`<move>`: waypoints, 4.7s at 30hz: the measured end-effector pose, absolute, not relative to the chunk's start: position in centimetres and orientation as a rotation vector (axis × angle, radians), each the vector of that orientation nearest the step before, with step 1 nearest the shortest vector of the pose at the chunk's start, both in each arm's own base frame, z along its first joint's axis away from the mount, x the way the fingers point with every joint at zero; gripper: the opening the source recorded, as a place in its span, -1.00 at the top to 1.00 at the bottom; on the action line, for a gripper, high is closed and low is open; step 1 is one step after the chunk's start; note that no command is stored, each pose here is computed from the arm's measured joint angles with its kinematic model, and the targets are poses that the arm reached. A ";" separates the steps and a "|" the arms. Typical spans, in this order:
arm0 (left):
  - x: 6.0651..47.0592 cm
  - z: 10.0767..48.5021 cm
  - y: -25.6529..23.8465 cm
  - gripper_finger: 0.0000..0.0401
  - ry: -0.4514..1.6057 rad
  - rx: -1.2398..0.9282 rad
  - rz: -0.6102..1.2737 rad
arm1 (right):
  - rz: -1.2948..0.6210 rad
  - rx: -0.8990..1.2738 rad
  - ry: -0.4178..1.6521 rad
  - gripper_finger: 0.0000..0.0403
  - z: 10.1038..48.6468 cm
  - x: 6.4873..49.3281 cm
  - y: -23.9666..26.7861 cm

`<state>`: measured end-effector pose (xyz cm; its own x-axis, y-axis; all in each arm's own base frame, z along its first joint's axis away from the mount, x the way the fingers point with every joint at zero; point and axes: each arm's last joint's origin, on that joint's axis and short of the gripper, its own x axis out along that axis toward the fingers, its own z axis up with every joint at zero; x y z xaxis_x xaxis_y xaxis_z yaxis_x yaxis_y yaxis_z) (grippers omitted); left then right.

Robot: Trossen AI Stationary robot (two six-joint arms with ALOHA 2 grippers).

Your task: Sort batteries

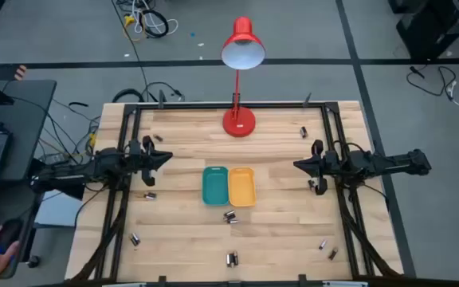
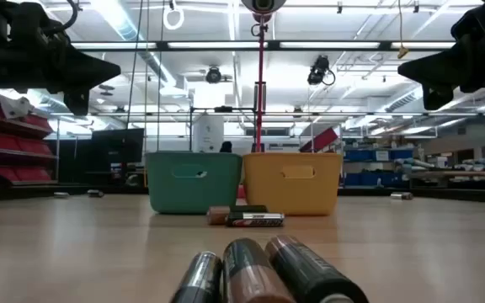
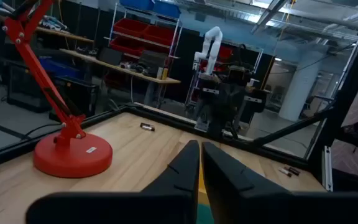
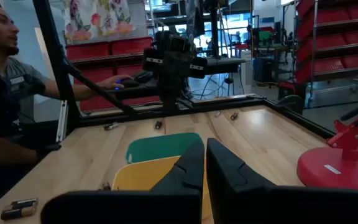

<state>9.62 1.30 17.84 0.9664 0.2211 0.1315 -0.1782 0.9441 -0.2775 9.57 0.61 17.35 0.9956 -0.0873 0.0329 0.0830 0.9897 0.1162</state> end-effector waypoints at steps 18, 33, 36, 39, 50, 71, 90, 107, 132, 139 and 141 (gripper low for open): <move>9.6 17.8 1.3 0.83 -0.162 -0.267 0.204 | -0.085 0.115 -0.038 0.96 17.4 9.6 0.6; 9.6 17.8 1.3 0.83 -0.162 -0.267 0.205 | -0.086 0.115 -0.038 0.96 17.3 9.6 0.6; 9.6 17.8 1.3 0.83 -0.162 -0.267 0.204 | -0.086 0.115 -0.037 0.96 17.3 9.6 0.6; 9.6 17.8 1.3 0.83 -0.162 -0.267 0.204 | -0.085 0.115 -0.038 0.96 17.3 9.6 0.6; 9.6 18.1 1.3 0.83 -0.196 -0.271 0.200 | -0.086 0.115 -0.038 0.96 17.4 9.6 0.6; 9.3 18.8 1.8 0.83 -0.292 -0.280 0.361 | -0.355 0.358 -0.273 0.96 19.1 9.3 -0.3; 10.7 17.9 3.2 0.17 0.025 -0.248 0.819 | -0.590 0.161 -0.104 0.69 17.8 9.9 -1.0; 15.4 21.0 9.5 -0.29 0.637 -0.286 1.060 | -0.661 0.316 0.062 0.07 15.5 10.7 -1.4; 13.5 15.9 17.8 -0.39 1.180 -0.608 1.059 | -0.656 0.445 0.164 -0.64 14.1 11.4 -1.4; 13.5 15.2 18.3 -0.56 1.207 -0.629 1.095 | -0.665 0.410 0.220 -0.74 13.6 11.6 -1.4; 13.6 15.3 18.5 -0.59 1.205 -0.631 1.098 | -0.661 0.408 0.231 -0.74 13.5 11.6 -1.4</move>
